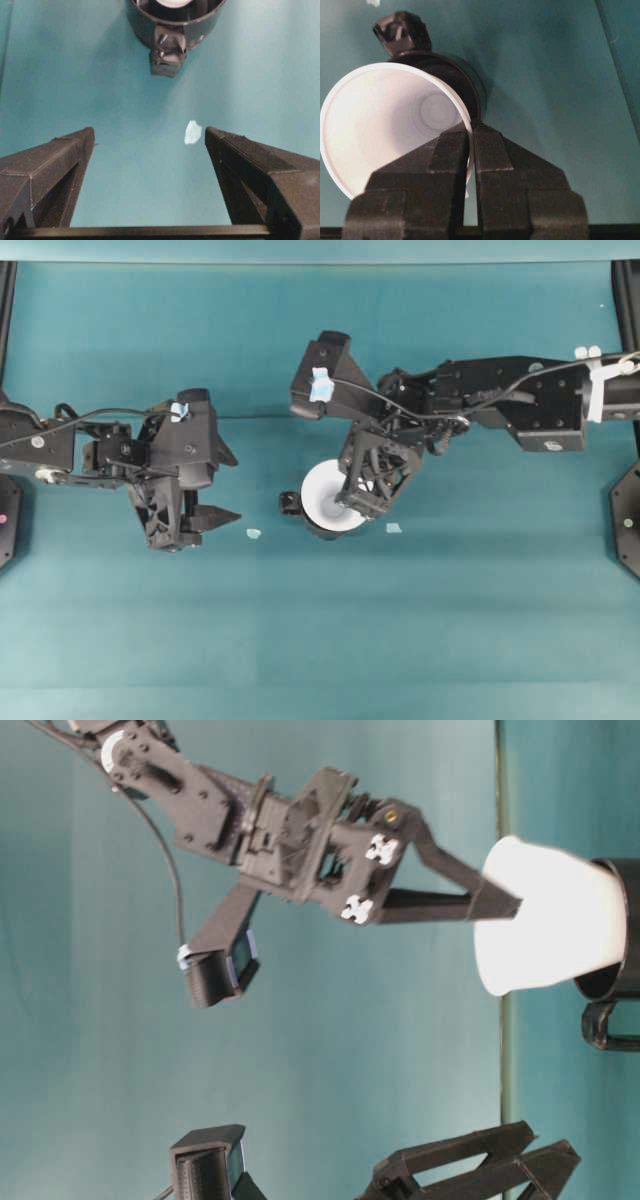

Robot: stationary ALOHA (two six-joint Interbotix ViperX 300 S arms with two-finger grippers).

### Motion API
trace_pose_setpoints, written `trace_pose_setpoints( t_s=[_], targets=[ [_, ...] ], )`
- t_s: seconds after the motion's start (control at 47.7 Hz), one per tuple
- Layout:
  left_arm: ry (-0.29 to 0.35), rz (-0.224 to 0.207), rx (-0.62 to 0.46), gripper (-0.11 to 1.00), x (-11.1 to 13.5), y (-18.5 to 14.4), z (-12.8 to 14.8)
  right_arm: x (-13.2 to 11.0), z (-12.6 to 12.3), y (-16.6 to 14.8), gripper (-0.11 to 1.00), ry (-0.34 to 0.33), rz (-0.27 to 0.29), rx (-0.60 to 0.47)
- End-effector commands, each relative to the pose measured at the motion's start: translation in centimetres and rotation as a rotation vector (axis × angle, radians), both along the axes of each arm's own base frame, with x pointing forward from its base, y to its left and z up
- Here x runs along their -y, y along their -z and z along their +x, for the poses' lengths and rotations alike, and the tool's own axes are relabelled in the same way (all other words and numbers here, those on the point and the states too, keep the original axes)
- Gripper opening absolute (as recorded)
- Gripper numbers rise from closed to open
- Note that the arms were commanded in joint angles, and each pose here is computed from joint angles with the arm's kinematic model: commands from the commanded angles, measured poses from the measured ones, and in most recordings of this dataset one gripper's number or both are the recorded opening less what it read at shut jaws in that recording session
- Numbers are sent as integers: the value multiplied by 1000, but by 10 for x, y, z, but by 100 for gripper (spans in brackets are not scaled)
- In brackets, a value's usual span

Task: Put a paper cup into the cup holder on your left arm.
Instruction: 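Lift the white cup leftward and lower it into the black holder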

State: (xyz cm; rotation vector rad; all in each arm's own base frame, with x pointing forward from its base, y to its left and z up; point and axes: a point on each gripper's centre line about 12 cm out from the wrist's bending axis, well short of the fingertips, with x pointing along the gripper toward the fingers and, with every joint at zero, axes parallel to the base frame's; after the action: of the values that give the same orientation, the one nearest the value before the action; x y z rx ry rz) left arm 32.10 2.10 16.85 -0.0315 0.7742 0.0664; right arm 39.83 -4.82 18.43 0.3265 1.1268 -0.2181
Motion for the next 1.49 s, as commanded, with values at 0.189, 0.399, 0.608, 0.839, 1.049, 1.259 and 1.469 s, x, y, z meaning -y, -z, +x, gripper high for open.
trace_pose_setpoints(
  t_s=[0.189,0.399,0.608,0.839,1.049,1.259,1.469],
  targets=[
    [2,1,18,97,0,-2,6,2,4,-1,8,8,-9,51],
    [4,2,17,97,1,-1,7,2,5,6,8,9,-6,36],
    [2,1,11,97,0,1,7,0,12,8,8,-1,-8,37],
    [2,1,11,97,0,1,6,-2,12,8,8,-3,-6,30],
    [2,0,8,97,0,2,6,-5,11,8,8,-7,-1,15],
    [2,0,8,97,0,2,5,-5,13,5,13,-6,3,20],
    [3,0,6,97,1,3,6,-2,17,-1,34,4,4,38]
  ],
)
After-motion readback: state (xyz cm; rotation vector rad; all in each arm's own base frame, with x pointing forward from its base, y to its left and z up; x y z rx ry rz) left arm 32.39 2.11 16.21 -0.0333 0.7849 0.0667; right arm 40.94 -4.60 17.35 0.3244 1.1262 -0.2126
